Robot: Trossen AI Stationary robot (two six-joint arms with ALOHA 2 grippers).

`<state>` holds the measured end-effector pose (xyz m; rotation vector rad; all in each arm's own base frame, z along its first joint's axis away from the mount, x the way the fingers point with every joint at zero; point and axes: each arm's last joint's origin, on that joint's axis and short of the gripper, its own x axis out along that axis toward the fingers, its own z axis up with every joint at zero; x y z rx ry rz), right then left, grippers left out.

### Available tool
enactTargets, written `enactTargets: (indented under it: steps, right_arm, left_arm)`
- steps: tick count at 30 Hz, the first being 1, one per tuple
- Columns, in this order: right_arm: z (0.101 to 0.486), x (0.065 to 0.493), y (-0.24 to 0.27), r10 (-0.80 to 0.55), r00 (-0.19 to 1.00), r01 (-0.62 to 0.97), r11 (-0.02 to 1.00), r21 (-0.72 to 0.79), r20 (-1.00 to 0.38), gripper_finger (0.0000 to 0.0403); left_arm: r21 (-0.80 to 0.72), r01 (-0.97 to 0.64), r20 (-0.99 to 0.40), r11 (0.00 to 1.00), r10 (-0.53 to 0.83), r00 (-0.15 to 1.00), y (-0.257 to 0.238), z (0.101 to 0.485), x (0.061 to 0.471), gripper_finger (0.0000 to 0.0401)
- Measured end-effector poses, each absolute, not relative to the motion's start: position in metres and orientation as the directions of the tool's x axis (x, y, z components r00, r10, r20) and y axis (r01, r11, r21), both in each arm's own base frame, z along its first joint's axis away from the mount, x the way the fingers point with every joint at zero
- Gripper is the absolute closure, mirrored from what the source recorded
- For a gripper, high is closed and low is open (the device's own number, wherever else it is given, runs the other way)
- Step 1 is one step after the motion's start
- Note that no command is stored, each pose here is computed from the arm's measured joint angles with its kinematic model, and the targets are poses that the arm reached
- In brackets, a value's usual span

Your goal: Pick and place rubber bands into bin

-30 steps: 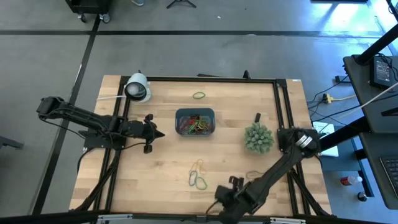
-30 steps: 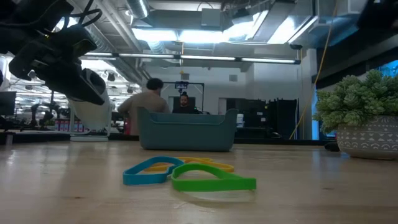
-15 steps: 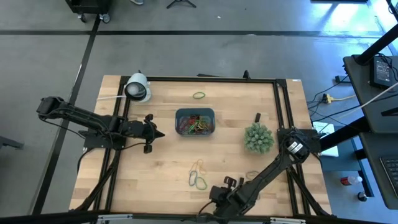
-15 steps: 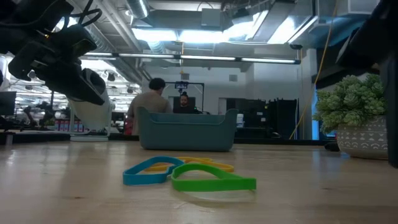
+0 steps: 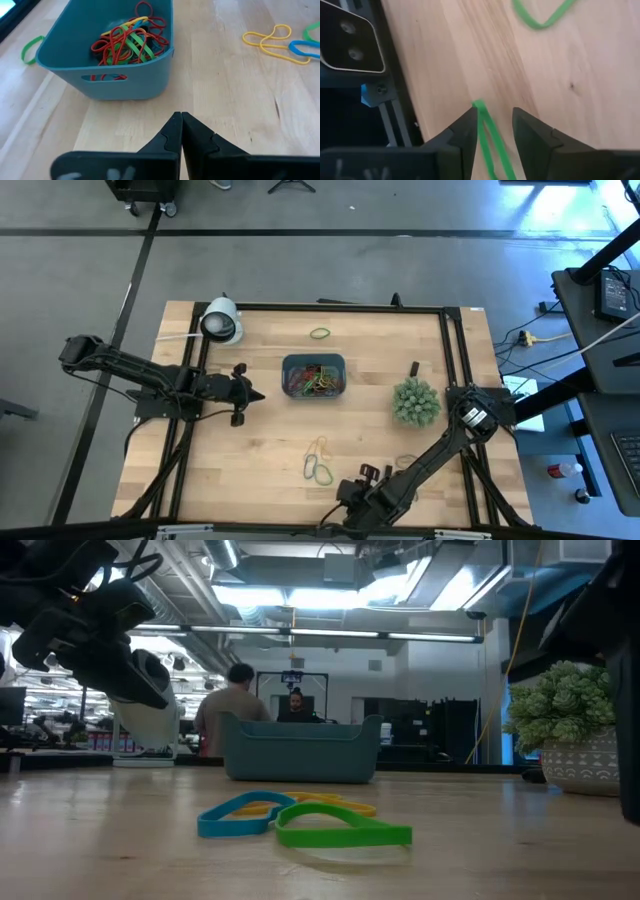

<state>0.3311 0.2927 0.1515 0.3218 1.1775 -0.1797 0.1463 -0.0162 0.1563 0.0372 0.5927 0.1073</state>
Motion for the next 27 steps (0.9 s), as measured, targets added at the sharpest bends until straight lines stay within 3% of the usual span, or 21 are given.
enactTargets:
  steps: [10, 17, 27]
  right_arm:
    - [0.13, 0.328, 0.29, 0.076, 0.409, 0.307, 0.927, 0.215, -0.909, 0.0288]
    - [0.133, 0.331, 0.284, 0.091, 0.377, 0.251, 0.948, 0.196, -0.922, 0.0391]
    - [0.154, 0.357, 0.242, -0.004, 0.234, 0.266, 0.962, 0.06, -0.972, 0.0397]
  left_arm:
    - [0.077, -0.083, -0.556, 0.994, 0.112, 0.824, -0.016, 0.156, 0.146, 0.04]
    - [0.07, -0.087, -0.556, 0.994, 0.112, 0.823, -0.016, 0.156, 0.146, 0.0399]
    - [0.069, -0.089, -0.556, 0.994, 0.112, 0.824, -0.016, 0.156, 0.146, 0.04]
